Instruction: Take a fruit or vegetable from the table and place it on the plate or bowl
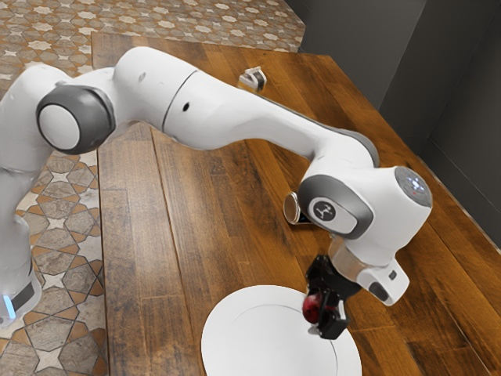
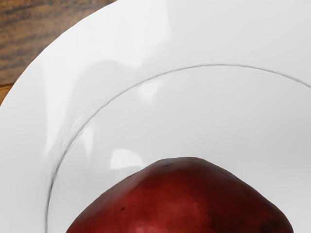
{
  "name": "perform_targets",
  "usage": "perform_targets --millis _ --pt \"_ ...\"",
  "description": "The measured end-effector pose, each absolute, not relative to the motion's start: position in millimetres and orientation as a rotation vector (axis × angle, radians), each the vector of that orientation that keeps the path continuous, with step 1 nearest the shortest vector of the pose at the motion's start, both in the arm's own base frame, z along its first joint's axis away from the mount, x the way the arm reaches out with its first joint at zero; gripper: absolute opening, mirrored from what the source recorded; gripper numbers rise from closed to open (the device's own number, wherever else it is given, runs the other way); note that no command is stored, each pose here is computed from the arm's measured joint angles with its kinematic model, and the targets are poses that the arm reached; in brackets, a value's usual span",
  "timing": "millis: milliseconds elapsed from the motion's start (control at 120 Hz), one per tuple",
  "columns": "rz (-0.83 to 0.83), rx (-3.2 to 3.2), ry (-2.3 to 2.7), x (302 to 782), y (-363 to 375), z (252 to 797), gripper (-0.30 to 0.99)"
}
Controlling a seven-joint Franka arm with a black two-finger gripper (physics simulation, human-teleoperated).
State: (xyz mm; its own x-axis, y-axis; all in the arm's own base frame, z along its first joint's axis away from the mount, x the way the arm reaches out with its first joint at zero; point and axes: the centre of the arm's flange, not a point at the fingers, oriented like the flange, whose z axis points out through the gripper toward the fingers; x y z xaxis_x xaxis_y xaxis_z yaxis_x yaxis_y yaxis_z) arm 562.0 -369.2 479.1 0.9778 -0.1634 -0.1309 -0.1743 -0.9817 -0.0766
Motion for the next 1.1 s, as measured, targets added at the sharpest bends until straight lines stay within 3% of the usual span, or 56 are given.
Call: perform_targets --millis 150,583,800,1100 --pt "0.150 -3.057 0.208 568 -369 477 0.24" --pt "0.065 -3.084 0.098 578 -368 470 0.21" --pt "0.072 -3.091 0.058 580 -367 468 0.55" --pt "0.034 -3.104 0.027 576 -366 492 0.65"
